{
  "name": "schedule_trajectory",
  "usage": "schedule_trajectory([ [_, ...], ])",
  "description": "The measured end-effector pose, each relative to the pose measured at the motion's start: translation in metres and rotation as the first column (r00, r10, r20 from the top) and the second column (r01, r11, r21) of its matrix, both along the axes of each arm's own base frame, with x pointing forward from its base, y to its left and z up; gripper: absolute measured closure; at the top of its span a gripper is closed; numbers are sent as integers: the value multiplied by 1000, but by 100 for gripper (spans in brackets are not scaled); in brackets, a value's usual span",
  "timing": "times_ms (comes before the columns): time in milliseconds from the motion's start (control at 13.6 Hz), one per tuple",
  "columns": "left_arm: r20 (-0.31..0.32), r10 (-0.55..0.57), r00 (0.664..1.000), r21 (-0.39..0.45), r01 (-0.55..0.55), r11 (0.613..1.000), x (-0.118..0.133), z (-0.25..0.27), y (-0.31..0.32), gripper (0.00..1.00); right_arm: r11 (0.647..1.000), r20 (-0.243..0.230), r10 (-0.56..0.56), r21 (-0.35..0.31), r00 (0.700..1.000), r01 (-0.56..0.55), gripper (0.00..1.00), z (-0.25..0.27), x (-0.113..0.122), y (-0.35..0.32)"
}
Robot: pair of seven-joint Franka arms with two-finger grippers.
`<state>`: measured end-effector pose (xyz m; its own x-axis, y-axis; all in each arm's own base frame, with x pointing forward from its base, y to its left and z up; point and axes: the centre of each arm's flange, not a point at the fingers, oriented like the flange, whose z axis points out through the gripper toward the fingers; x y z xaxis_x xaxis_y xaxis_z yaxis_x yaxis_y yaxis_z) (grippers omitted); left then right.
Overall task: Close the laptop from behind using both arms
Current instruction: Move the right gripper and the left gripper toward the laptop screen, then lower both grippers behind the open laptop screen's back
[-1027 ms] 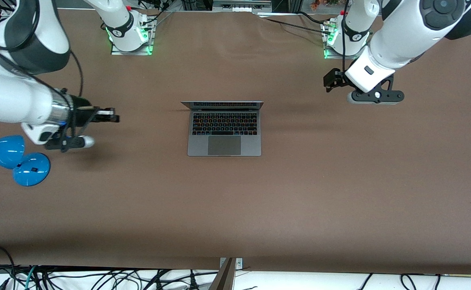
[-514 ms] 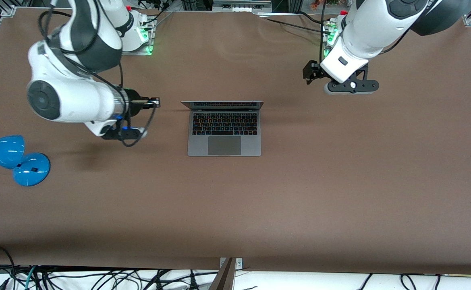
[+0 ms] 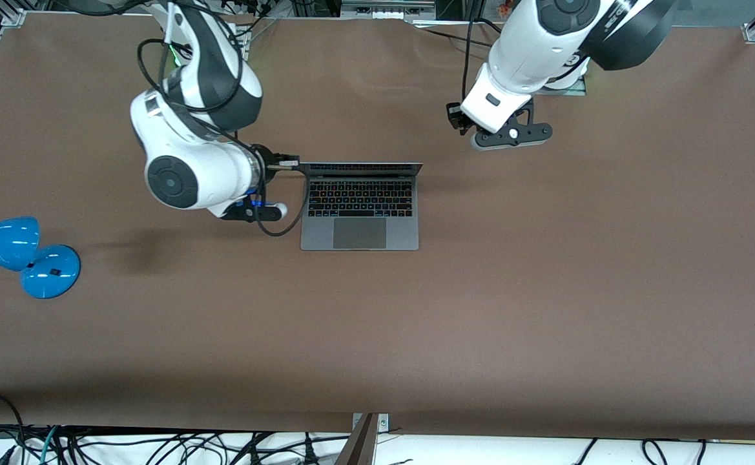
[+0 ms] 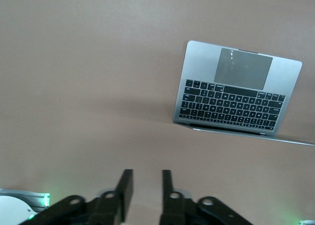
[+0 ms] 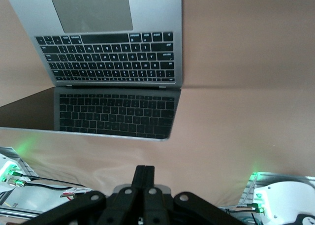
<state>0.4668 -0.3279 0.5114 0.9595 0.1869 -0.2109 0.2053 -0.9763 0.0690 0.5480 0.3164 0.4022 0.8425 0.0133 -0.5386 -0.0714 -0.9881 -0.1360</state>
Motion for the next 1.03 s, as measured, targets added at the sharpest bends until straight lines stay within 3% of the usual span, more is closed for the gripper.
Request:
schedule_trajectory([
  [147, -19, 15, 1000, -1, -15, 1000, 1, -12, -8, 96, 1000, -19, 19, -13, 1000, -19, 99, -12, -7, 14],
  [220, -28, 21, 999, -3, -21, 1000, 1, -18, -13, 99, 999, -29, 28, -18, 999, -29, 99, -20, -10, 19],
  [587, -102, 88, 991, 2, -89, 996, 8, -61, -31, 99, 997, -75, 58, -42, 995, -61, 99, -53, -19, 37],
  [1027, -145, 119, 982, -25, -123, 992, 10, -101, -56, 99, 997, -78, 57, -46, 995, -61, 99, -56, -19, 37],
])
